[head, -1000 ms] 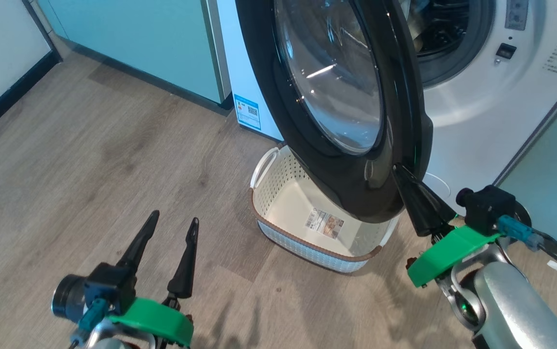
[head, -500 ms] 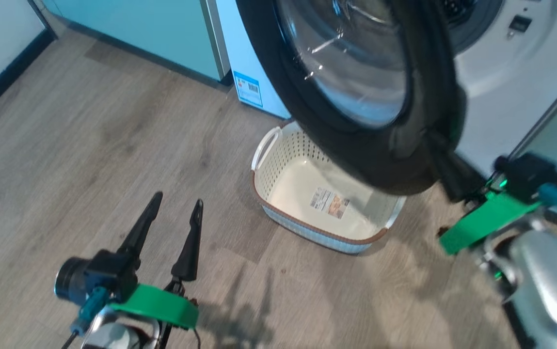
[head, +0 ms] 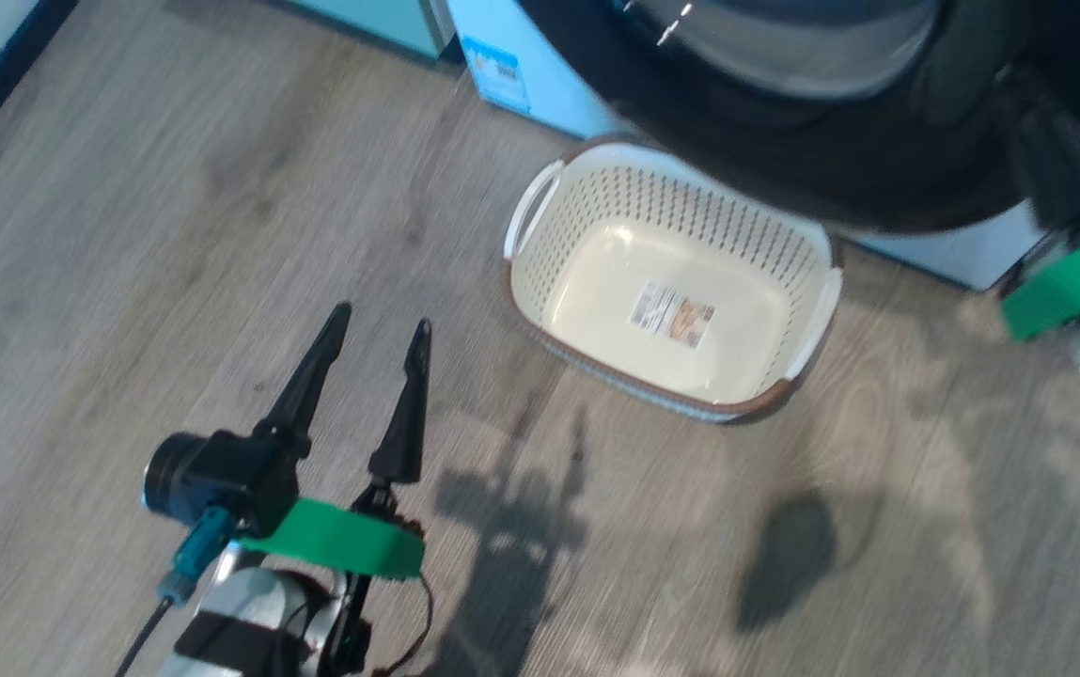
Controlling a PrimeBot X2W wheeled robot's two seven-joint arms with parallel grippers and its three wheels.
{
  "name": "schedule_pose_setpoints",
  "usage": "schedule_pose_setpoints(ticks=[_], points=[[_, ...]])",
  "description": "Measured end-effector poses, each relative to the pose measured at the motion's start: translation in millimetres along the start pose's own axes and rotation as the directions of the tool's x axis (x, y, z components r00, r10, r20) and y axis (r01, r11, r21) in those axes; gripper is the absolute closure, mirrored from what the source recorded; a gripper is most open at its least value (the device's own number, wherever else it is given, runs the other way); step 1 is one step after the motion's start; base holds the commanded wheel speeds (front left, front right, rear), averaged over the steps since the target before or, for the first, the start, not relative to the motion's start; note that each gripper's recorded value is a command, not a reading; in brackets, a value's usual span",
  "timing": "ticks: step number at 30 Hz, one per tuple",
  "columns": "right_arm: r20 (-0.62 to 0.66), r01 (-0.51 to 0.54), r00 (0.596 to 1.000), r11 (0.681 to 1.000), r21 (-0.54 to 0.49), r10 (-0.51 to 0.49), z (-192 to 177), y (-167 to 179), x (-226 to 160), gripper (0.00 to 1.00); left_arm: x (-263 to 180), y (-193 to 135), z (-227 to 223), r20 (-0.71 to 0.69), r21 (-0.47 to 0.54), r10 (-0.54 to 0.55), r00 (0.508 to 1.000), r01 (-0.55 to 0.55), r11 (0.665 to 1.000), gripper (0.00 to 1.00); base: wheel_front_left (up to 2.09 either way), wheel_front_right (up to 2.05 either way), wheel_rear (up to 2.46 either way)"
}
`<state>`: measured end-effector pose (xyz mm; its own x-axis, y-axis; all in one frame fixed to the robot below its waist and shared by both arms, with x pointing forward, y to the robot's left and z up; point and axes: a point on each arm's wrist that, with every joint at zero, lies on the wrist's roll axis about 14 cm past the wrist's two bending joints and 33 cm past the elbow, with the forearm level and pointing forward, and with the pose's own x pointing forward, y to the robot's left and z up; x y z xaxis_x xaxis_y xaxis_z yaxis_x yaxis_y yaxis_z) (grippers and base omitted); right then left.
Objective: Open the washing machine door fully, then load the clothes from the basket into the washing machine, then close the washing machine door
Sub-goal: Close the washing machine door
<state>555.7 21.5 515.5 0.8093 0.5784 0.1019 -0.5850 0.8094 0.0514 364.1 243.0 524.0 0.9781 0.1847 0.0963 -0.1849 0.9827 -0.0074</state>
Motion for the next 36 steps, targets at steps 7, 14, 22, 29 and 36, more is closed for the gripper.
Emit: schedule_pose_setpoints(ticks=[7, 14, 22, 29, 36], points=[[0.001, 0.039, 0.999, 0.999, -0.016, -0.039, -12, -31, 28, 1.00, 17, -7, -8, -0.006, -0.005, -0.004, 1.000, 0.004, 1.000, 0.00, 0.00, 0.00, 0.00], [-0.021, 0.044, 0.999, 0.999, -0.020, -0.044, -26, -43, 55, 1.00, 28, -5, -13, -0.010, 0.026, -0.001, 1.000, 0.001, 1.000, 0.00, 0.00, 0.00, 0.00], [-0.035, 0.075, 0.997, 0.997, -0.007, -0.075, -31, -56, 68, 1.00, 27, 0, -14, -0.012, 0.034, 0.014, 1.000, -0.013, 0.999, 0.00, 0.00, 0.00, 0.00], [-0.035, 0.090, 0.995, 0.996, -0.013, -0.091, -31, -62, 72, 1.00, 25, 2, -11, -0.005, 0.031, 0.021, 1.000, -0.021, 0.999, 0.00, 0.00, 0.00, 0.00], [-0.017, 0.070, 0.997, 0.997, -0.044, -0.071, -21, -54, 68, 1.00, 22, 6, -4, 0.014, 0.031, 0.027, 1.000, -0.027, 0.999, 0.00, 0.00, 0.00, 0.00]])
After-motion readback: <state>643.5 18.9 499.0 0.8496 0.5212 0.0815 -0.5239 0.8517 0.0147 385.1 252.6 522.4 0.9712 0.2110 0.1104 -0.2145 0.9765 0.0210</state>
